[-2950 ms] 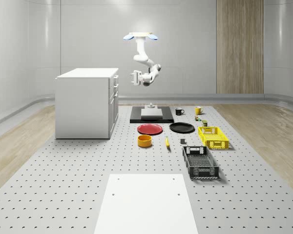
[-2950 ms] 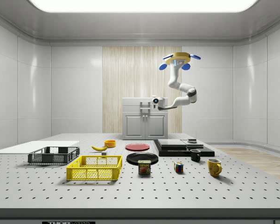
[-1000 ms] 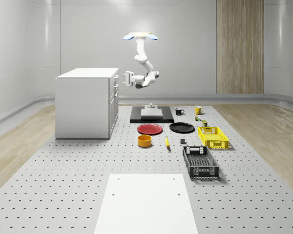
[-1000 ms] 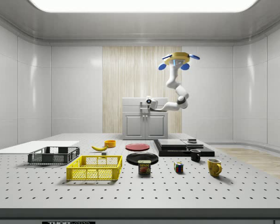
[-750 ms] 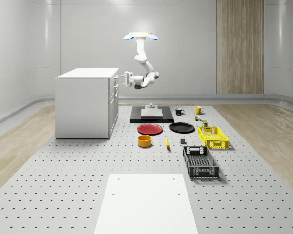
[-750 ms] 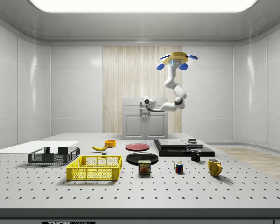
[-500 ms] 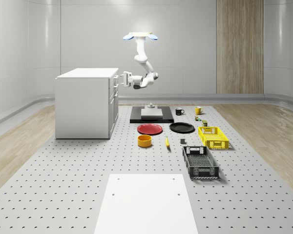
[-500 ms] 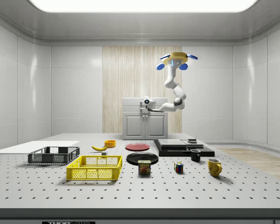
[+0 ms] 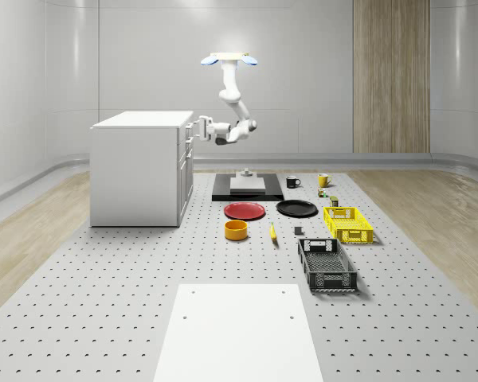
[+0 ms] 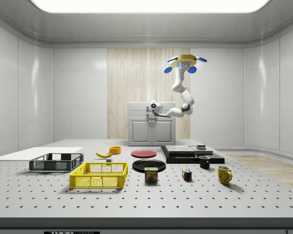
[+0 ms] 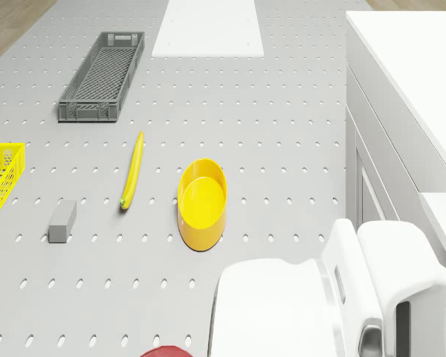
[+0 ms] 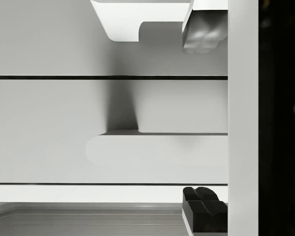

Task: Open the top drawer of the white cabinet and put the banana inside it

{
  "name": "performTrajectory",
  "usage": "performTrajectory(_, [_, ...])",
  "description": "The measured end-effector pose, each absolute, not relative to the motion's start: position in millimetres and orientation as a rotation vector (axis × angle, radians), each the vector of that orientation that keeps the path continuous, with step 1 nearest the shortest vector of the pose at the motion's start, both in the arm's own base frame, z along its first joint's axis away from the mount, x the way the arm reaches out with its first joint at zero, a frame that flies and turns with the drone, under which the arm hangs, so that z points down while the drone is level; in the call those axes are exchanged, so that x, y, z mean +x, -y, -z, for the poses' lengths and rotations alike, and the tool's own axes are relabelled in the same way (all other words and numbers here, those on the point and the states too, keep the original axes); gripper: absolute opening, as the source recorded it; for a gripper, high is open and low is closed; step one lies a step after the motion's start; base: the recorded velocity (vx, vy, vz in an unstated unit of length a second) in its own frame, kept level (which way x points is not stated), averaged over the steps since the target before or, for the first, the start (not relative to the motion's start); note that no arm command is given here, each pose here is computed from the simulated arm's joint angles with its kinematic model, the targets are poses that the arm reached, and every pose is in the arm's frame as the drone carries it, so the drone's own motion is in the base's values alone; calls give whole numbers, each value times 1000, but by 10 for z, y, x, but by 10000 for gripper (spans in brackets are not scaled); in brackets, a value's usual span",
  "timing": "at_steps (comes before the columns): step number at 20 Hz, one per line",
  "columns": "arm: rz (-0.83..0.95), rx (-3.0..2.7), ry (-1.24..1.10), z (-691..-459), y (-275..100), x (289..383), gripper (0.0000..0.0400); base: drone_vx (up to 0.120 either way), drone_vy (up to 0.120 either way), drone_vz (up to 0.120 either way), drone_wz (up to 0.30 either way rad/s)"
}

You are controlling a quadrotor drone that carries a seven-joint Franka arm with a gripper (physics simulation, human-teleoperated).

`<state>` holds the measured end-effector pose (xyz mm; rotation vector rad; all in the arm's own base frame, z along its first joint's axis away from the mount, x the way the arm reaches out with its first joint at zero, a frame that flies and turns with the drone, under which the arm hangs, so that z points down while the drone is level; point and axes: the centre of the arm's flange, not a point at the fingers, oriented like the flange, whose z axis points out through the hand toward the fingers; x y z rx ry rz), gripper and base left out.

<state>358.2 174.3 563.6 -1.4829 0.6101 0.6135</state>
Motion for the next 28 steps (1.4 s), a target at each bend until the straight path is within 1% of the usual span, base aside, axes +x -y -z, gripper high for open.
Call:
performTrajectory(6, [-613,-1483,-610,-5622,-1864,3582,400,0,0,0,0])
performTrajectory(22, [-613,-1483,-610,-5563,-2040,3582,400,0,0,0,0])
performTrajectory(23, [-613,-1483,-610,-5562,-2044,3582,377,0,0,0,0])
performTrajectory(24, [-613,-1483,-610,-5561,-2048,3583,317,0,0,0,0])
performTrajectory(25, [-613,-1483,-610,-5560,-2051,3583,270,0,0,0,0])
performTrajectory(26, [-613,-1484,-610,-5558,-2053,3583,242,0,0,0,0])
performTrajectory(27, [-596,-1491,-595,-5532,-2054,3586,225,0,0,0,0])
performTrajectory(28, [-586,-1489,-582,-5496,-2062,3590,198,0,0,0,0])
